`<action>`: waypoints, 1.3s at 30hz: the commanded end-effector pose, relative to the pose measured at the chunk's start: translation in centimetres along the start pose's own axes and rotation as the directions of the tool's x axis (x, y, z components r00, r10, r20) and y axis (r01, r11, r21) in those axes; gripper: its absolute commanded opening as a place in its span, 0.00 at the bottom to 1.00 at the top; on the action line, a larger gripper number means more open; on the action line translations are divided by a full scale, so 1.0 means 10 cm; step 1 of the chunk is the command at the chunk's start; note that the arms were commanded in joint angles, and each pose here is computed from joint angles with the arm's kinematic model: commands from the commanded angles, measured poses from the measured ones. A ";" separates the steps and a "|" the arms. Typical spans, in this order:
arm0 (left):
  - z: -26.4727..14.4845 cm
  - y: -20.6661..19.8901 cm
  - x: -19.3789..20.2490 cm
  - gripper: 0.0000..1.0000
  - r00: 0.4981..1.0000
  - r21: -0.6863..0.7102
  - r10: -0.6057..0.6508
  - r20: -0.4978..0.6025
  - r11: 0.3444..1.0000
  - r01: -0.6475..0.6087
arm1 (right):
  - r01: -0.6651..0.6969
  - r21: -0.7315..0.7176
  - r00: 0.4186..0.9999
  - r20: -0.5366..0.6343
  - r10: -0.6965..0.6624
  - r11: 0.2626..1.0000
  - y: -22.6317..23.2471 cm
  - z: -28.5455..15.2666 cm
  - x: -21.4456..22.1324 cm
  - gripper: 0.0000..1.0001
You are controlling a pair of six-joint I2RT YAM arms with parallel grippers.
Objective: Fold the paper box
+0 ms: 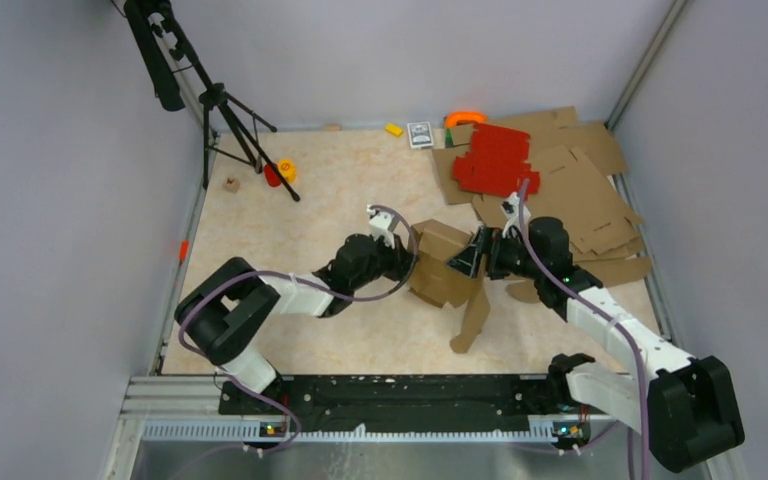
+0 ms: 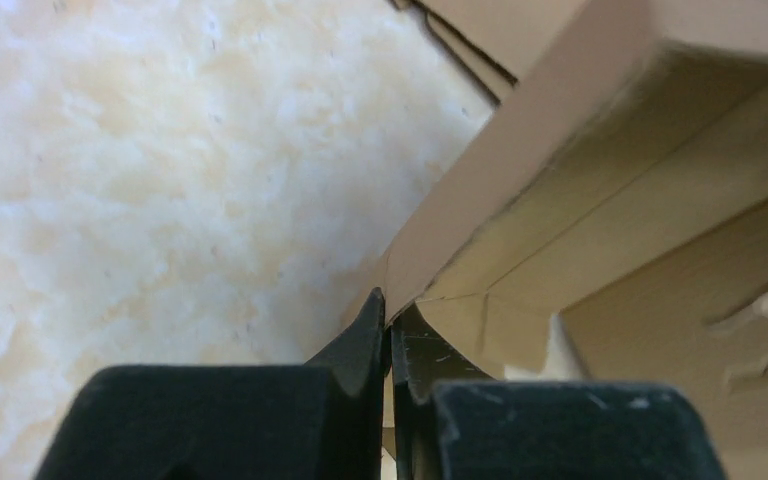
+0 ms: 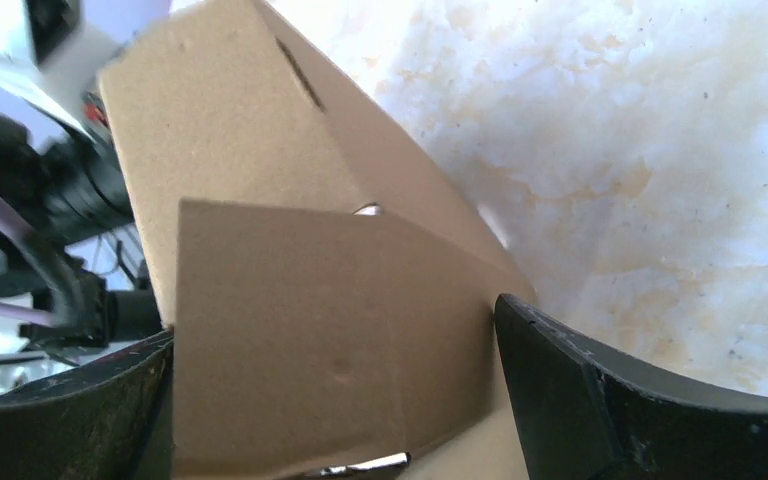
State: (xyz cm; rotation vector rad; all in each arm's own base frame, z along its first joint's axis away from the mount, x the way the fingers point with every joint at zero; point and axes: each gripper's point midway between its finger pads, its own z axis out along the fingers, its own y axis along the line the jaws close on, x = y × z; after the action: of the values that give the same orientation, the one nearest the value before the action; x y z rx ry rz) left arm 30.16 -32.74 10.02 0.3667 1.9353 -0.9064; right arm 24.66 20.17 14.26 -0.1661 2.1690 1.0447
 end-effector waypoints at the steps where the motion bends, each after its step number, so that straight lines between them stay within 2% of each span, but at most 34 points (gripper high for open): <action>1: -0.06 -0.14 -0.17 0.00 0.980 0.038 0.070 0.187 0.996 -0.079 | -0.032 -0.051 0.989 0.143 0.039 0.998 0.17 -0.03 -0.26 0.89; 4: -0.12 -0.18 -0.11 0.00 0.967 0.016 0.133 0.218 0.990 -0.140 | -0.083 -0.027 0.983 0.164 0.087 0.996 0.12 -0.03 -0.26 0.89; 8: -0.12 -0.21 -0.07 0.00 0.960 0.012 0.150 0.237 0.987 -0.157 | -0.171 -0.034 0.966 0.190 0.174 0.985 0.09 -0.03 -0.24 0.89; 12: -0.13 -0.20 -0.05 0.00 0.959 -0.004 0.156 0.237 0.987 -0.159 | -0.145 -0.005 0.972 0.186 0.144 0.989 0.07 -0.07 -0.23 0.96; 17: -0.15 -0.13 -0.07 0.00 0.955 -0.044 0.177 0.240 0.984 -0.171 | -0.078 0.071 0.994 0.081 0.072 0.994 0.00 -0.15 -0.06 0.98; 22: -0.18 -0.10 -0.09 0.00 0.950 -0.064 0.192 0.245 0.981 -0.182 | -0.084 0.094 0.996 0.011 0.083 0.992 -0.09 -0.20 0.19 0.98; 25: -0.19 -0.11 -0.09 0.00 0.948 -0.064 0.200 0.245 0.980 -0.190 | -0.070 0.036 0.997 0.047 0.068 0.997 0.03 -0.22 0.13 0.98; 31: -0.18 -0.11 -0.08 0.00 0.945 -0.064 0.222 0.241 0.975 -0.213 | 0.011 -0.024 0.985 0.173 -0.006 1.000 0.35 -0.32 -0.38 0.99; 35: -0.17 -0.09 -0.05 0.00 0.944 -0.075 0.229 0.237 0.973 -0.218 | -0.050 0.016 0.963 0.266 0.044 0.999 0.32 -0.37 -0.57 0.99; 39: -0.17 -0.10 -0.05 0.00 0.943 -0.071 0.233 0.236 0.972 -0.222 | -0.100 -0.072 0.910 0.396 0.120 0.992 0.39 -0.42 -0.72 0.98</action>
State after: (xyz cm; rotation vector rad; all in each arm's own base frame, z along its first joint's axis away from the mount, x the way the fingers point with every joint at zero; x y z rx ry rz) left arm 28.62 -32.15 9.83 0.4354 1.7093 -0.7202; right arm 25.10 18.55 19.57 0.0414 1.9913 1.0206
